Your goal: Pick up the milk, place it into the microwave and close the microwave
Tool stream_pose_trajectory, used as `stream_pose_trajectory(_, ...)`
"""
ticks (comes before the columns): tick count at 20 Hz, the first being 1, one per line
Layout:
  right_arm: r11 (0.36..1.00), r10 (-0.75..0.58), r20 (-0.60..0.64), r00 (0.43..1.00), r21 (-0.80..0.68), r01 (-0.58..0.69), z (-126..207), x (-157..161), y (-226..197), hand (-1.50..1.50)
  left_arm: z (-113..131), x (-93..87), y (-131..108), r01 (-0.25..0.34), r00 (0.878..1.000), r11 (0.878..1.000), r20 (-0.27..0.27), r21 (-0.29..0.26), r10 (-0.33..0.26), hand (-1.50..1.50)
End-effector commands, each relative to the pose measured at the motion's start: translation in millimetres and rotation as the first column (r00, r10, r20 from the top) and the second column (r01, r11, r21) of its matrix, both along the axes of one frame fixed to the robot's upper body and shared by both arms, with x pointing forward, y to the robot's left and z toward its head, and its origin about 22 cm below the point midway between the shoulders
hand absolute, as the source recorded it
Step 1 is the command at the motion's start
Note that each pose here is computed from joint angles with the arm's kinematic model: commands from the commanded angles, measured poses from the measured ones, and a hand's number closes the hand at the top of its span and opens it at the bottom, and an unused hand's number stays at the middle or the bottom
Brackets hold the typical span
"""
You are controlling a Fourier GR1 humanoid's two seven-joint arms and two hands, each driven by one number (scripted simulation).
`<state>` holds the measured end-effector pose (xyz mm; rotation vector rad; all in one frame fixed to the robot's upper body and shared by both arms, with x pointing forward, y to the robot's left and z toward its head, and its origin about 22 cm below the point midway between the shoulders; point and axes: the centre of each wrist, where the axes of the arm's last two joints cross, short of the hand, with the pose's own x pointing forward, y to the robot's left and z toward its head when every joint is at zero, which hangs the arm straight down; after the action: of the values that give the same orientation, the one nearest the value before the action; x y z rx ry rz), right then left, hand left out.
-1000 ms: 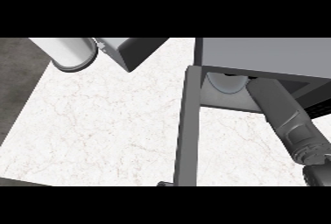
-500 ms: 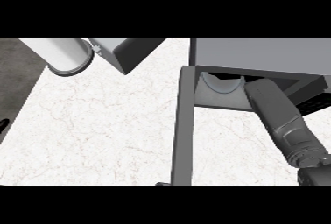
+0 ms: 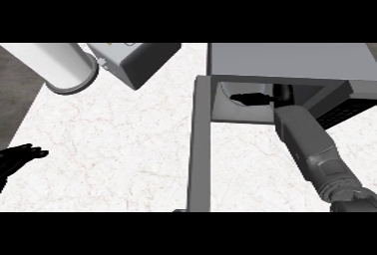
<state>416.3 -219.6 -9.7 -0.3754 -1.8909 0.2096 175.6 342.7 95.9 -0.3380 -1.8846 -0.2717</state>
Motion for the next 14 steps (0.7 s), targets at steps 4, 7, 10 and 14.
stream_pose_trajectory(4, 0.969, 0.154, -0.029, 0.988, 0.198, -0.145, -40.0, -27.7, -2.3, -1.5, 9.9, 13.8, -35.7, 0.08, 0.996, 0.997, -0.04, 0.002, -0.08, 1.5)
stream_pose_trajectory(7, 0.958, 0.156, -0.054, 0.986, 0.252, -0.137, -59.6, -43.8, -4.2, -1.5, -0.5, 4.3, -42.6, 0.099, 0.993, 0.995, -0.069, -0.021, -0.1, 1.5)
stream_pose_trajectory(10, 0.949, 0.193, -0.047, 0.98, 0.264, -0.174, -68.7, -52.9, 1.8, -1.5, -5.6, 7.3, -57.9, 0.104, 0.99, 0.994, -0.092, -0.014, -0.105, 1.5)
stream_pose_trajectory(14, 0.948, 0.184, -0.053, 0.982, 0.275, -0.162, -101.3, -89.0, 2.8, -1.5, -2.9, 5.0, -72.4, 0.141, 0.985, 0.99, -0.103, 0.0, -0.141, 1.5)
